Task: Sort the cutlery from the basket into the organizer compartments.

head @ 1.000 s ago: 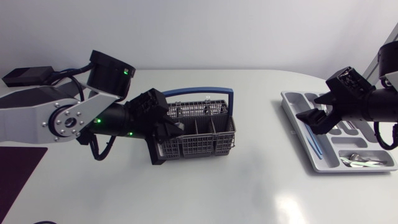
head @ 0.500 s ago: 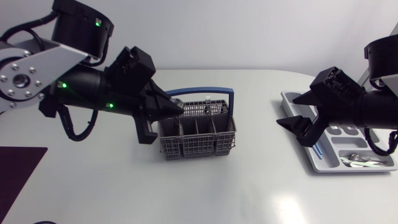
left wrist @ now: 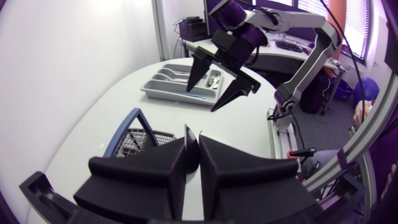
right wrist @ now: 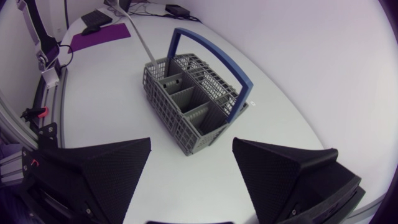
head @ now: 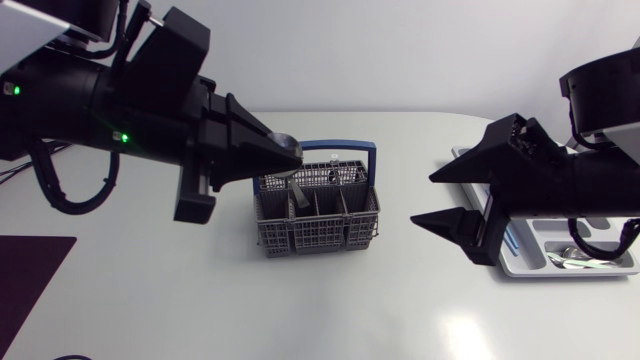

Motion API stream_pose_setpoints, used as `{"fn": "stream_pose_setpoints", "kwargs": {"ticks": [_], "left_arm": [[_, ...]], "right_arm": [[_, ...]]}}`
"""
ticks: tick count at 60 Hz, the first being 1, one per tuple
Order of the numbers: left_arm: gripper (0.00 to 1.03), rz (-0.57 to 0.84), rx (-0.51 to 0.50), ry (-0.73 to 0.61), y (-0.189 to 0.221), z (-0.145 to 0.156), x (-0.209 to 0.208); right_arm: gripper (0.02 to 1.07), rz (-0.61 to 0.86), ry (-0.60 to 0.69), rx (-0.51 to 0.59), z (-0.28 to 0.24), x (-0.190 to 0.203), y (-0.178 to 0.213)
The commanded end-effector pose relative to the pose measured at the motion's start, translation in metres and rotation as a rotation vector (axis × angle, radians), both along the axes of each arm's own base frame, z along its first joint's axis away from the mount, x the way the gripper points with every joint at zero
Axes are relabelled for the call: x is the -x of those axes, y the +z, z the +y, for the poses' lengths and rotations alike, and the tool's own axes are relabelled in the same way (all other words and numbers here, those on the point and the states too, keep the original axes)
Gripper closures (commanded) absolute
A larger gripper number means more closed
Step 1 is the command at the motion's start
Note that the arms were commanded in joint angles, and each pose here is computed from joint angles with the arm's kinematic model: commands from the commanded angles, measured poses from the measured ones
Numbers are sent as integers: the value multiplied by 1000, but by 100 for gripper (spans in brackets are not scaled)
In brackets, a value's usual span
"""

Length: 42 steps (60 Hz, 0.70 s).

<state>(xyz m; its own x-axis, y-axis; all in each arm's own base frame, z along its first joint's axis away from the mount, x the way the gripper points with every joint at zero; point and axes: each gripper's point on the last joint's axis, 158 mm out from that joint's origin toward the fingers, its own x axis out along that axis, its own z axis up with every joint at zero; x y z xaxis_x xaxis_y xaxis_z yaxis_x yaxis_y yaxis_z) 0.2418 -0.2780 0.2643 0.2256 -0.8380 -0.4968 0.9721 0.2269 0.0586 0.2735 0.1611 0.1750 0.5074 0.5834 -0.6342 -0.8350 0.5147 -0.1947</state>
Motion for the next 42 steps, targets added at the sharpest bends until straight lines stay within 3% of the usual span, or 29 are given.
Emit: {"fn": "stream_pose_setpoints", "kwargs": {"ticks": [1,28,42], "left_arm": [[101,-9,34,-61,15,-3,14],[101,-9,11,-432,-21,-40,89],[101,84,12,-587,-27,-46,117]], "right_arm": [[12,9,48,-28,11,7,11],[12,229,405,-136,57,65,-10],[12,308,550,-199,66,86,-1]]}}
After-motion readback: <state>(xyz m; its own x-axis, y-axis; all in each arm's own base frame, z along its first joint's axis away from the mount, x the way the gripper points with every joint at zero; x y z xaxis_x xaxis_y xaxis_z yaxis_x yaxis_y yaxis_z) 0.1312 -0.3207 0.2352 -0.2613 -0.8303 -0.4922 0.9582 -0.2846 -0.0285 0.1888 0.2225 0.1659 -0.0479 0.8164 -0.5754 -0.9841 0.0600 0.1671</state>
